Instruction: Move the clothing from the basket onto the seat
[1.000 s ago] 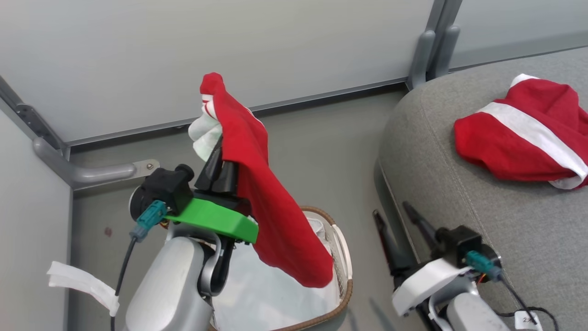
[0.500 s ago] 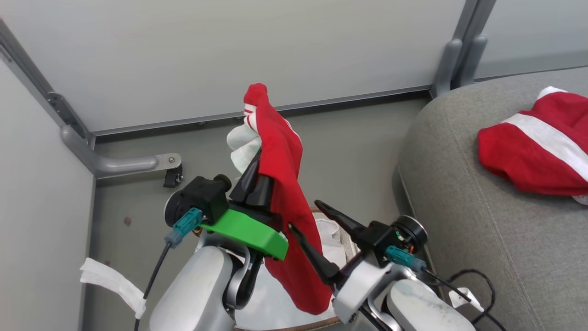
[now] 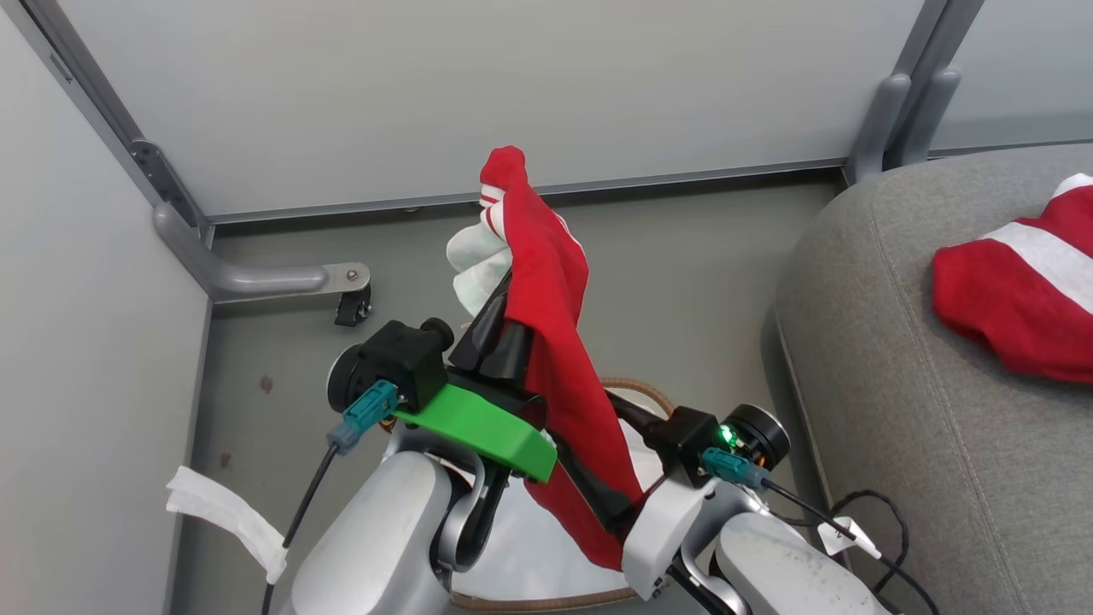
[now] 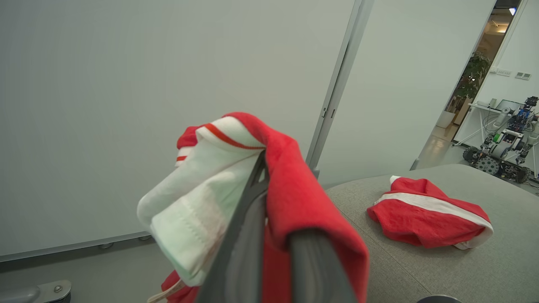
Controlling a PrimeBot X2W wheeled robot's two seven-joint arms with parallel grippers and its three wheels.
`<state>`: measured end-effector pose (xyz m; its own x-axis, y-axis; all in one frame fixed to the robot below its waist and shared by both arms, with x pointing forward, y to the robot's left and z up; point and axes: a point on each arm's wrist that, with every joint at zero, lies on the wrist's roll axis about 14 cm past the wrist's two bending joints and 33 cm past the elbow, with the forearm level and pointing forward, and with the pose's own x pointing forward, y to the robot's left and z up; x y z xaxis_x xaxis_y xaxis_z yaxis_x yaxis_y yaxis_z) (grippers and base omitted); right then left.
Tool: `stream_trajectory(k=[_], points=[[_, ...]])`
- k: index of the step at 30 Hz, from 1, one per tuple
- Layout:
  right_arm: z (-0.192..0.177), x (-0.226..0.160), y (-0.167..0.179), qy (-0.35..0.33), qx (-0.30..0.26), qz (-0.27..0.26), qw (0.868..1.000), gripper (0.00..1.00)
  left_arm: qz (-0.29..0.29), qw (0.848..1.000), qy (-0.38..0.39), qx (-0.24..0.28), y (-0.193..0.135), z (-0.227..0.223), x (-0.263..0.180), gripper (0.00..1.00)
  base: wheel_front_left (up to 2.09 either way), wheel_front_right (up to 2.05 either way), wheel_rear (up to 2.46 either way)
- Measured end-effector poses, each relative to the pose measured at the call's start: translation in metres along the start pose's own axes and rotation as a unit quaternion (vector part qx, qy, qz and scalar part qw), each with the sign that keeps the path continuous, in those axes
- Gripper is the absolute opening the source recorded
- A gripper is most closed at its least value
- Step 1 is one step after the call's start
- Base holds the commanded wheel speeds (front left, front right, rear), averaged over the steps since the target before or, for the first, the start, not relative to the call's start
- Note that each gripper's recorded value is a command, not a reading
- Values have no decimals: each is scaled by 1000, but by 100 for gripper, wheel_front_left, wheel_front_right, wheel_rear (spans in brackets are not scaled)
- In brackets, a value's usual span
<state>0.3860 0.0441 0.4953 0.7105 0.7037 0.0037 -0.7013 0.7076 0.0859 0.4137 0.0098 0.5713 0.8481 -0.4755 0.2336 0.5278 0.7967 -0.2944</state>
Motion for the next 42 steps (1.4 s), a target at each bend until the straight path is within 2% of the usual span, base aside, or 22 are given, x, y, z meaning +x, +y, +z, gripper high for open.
stream_trajectory(k=[1, 2, 3, 17, 18, 19, 31, 42], points=[[-6, -1, -1, 9, 3, -2, 1000, 49, 1, 1000, 0, 0, 1, 0, 0, 0, 0, 0, 0], [-11, -2, -3, 17, 7, -5, 1000, 21, 2, 1000, 1, -1, 1, -1, 0, 0, 0, 0, 0], [-16, -3, -4, 24, 12, -7, 1000, 0, 3, 1000, 1, -2, 2, -1, 0, 0, 0, 0, 0], [-21, -10, -24, 27, 28, -43, 998, 0, 9, 1000, 1, -9, 6, -3, 6, 0, 0, 0, 0], [-20, -10, -25, 24, 29, -45, 998, 0, 11, 1000, 4, -13, 7, -5, 6, 59, 0, 0, 0], [-18, -10, -26, 21, 31, -46, 998, 0, 12, 1000, 7, -14, 8, -8, 6, 100, 0, 0, 0], [15, -22, -52, -40, 41, -96, 994, 0, 25, 999, 27, 0, 18, -24, 6, 100, 0, 0, 0], [36, -74, -100, -87, 48, -202, 974, 0, -8, 998, 70, 5, 5, -61, 13, 100, 0, 0, 0]])
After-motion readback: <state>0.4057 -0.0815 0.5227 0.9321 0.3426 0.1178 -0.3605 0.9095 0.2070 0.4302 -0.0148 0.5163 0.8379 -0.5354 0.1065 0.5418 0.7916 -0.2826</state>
